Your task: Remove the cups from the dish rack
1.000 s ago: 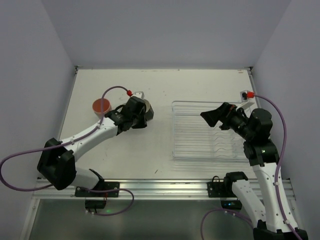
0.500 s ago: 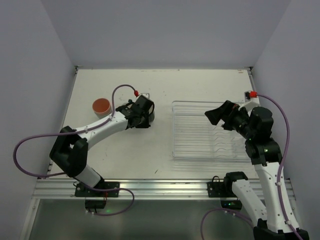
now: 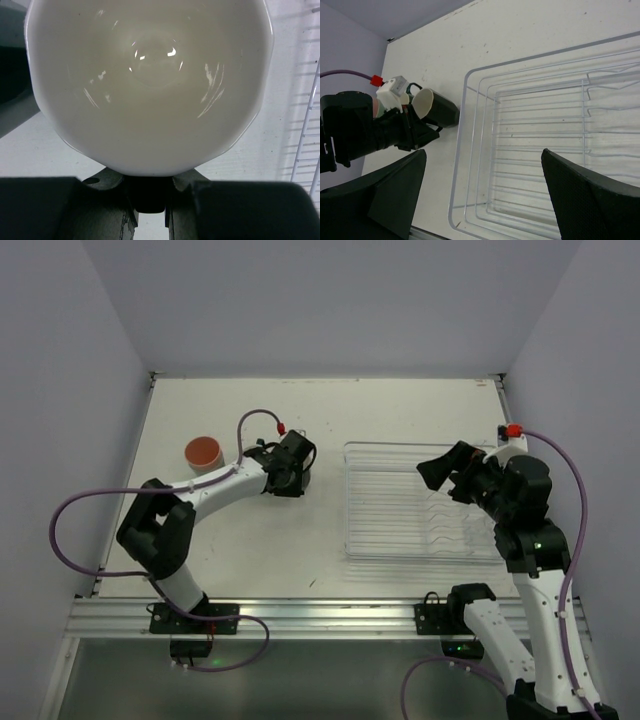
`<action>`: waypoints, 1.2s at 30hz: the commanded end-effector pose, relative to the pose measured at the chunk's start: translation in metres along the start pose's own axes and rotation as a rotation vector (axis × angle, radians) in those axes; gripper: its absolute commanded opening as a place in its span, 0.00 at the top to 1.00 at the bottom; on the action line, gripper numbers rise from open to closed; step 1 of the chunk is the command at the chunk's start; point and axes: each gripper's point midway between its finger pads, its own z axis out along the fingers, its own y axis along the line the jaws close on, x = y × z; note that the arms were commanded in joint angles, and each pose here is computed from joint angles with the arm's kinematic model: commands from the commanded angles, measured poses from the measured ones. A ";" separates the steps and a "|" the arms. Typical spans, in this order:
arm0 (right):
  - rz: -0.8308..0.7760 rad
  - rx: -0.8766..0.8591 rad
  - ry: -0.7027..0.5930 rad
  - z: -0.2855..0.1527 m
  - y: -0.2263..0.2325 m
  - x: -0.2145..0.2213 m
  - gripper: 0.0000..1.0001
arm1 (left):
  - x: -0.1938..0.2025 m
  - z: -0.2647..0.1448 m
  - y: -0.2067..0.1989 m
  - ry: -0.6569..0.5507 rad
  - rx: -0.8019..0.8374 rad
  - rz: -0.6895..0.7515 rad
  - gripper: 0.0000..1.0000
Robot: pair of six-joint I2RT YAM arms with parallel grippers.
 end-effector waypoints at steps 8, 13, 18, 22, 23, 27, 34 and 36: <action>-0.015 0.053 -0.044 -0.015 -0.001 -0.015 0.01 | -0.048 0.001 -0.014 -0.120 0.000 0.015 1.00; -0.020 0.081 -0.057 -0.021 -0.003 -0.019 0.01 | -0.045 0.007 -0.013 -0.108 -0.004 0.021 1.00; -0.019 0.136 -0.060 -0.022 -0.013 -0.020 0.01 | -0.046 0.007 -0.006 -0.118 -0.036 0.023 0.98; -0.001 0.204 -0.064 -0.024 -0.022 -0.023 0.01 | -0.046 0.005 -0.001 -0.128 -0.046 0.019 0.85; 0.006 0.224 -0.061 -0.023 -0.025 -0.023 0.01 | -0.045 0.005 0.002 -0.129 -0.056 0.020 0.82; 0.035 0.414 -0.042 -0.023 -0.057 -0.022 0.01 | -0.041 0.005 0.004 -0.130 -0.051 0.017 0.70; 0.078 0.694 0.023 -0.018 -0.106 -0.007 0.01 | -0.034 0.007 0.006 -0.127 -0.038 0.014 0.53; 0.081 0.753 0.044 -0.011 -0.117 -0.004 0.01 | -0.032 0.008 0.006 -0.126 -0.031 0.010 0.46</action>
